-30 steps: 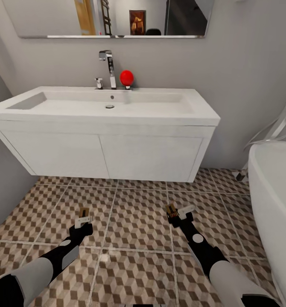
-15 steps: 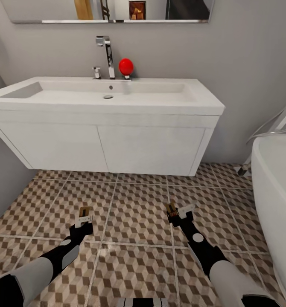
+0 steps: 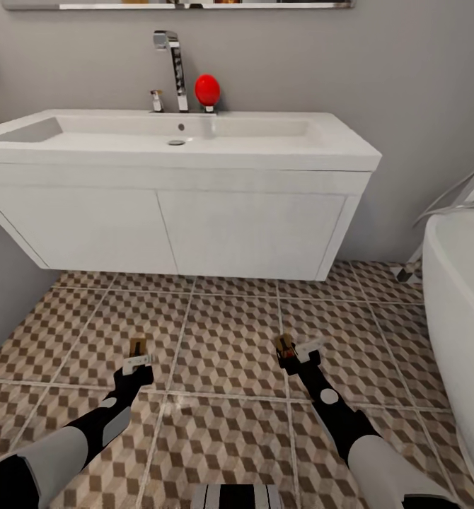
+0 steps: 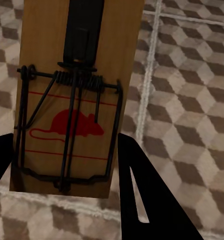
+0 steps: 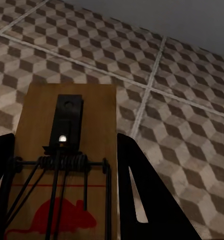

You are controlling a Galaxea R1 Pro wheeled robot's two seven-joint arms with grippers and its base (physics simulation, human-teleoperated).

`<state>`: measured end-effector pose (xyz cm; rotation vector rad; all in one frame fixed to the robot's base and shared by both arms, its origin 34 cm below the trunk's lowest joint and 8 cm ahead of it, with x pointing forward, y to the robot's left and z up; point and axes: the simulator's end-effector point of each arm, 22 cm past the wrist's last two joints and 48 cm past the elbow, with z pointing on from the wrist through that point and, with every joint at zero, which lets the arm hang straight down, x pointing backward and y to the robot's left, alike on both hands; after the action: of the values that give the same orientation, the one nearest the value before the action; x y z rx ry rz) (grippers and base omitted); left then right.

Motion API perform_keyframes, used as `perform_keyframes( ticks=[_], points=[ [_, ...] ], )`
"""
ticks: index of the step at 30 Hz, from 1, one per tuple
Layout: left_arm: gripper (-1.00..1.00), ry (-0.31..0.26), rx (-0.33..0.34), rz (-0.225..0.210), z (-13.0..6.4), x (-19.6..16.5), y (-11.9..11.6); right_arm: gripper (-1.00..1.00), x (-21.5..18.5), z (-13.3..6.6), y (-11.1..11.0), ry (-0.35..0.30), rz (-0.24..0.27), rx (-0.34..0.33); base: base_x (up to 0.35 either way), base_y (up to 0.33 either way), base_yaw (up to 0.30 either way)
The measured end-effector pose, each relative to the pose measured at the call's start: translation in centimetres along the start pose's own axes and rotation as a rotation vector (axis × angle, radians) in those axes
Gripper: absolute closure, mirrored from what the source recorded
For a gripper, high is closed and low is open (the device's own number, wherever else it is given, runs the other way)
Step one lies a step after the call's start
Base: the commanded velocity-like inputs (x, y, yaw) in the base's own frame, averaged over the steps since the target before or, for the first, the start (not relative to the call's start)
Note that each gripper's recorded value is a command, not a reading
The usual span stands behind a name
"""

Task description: Take the four mousetraps from the cabinet in the bathroom and place them on the bathroom floor. Make sure all four end up on the same floor surface, and ensure that at least two of them are either under or directly next to the same bathroom sink.

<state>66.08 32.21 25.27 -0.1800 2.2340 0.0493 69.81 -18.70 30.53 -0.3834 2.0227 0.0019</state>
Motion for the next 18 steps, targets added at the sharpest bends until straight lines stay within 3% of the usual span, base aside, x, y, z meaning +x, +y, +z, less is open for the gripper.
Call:
perform_keyframes(
  ticks=[5, 18],
  points=[
    [1.00, 0.003, 0.005, -0.003, 0.6, 1.4, -0.2, 1.00, 1.6, 0.3, 0.4, 0.007, 0.002, -0.001, 0.000, 0.000, 0.000],
    [1.00, 0.076, -0.002, 0.003, 1.6, 6.1, 0.2, 1.00, 6.3, 0.9, 1.6, 0.076, 0.014, -0.021, 0.000, 0.000, 0.000]
  ],
)
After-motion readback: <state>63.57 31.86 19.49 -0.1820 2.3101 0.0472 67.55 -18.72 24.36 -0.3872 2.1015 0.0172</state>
